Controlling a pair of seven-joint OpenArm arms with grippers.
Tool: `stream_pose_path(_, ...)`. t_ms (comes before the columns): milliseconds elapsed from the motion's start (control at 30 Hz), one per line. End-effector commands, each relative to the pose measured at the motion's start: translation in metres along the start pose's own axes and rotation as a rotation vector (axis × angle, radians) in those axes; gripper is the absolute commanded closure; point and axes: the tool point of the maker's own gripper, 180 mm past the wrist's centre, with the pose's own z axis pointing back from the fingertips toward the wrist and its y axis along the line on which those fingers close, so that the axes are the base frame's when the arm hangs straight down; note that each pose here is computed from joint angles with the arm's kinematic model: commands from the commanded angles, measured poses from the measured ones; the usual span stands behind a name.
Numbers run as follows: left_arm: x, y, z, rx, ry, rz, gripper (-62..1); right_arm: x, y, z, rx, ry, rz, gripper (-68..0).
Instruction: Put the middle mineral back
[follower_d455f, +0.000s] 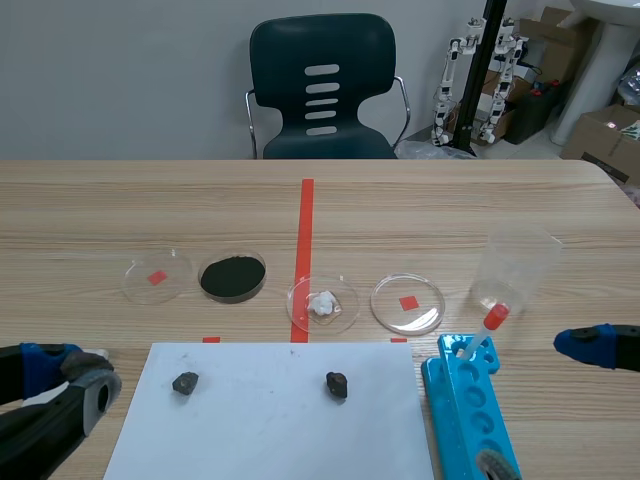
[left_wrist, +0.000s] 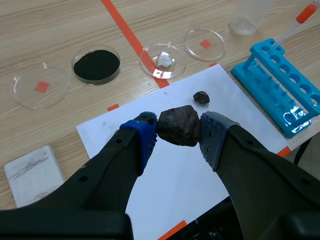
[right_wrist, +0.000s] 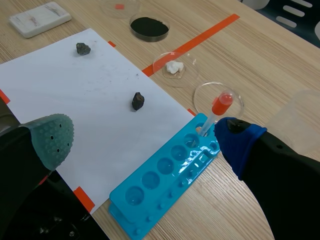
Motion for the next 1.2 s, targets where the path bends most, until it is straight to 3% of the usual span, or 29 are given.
stream_pose_path(0, 0.011, -0.0006, -0.0005, 0.004, -0.04, 0.004, -14.5, 0.0056, -0.0014, -0.0013, -0.004, -0.024, -0.001, -58.7)
stream_pose_path(967, 0.0117, 0.0, -0.0009, 0.006, -0.043, 0.003, -14.5, 0.0056, -0.0014, -0.0013, -0.004, -0.024, -0.001, -58.7)
stream_pose_path(1167, 0.0104, 0.0059, -0.0097, 0.011, -0.009, -0.027, -14.5, 0.0056, -0.0014, -0.0013, -0.004, -0.024, -0.001, -58.7)
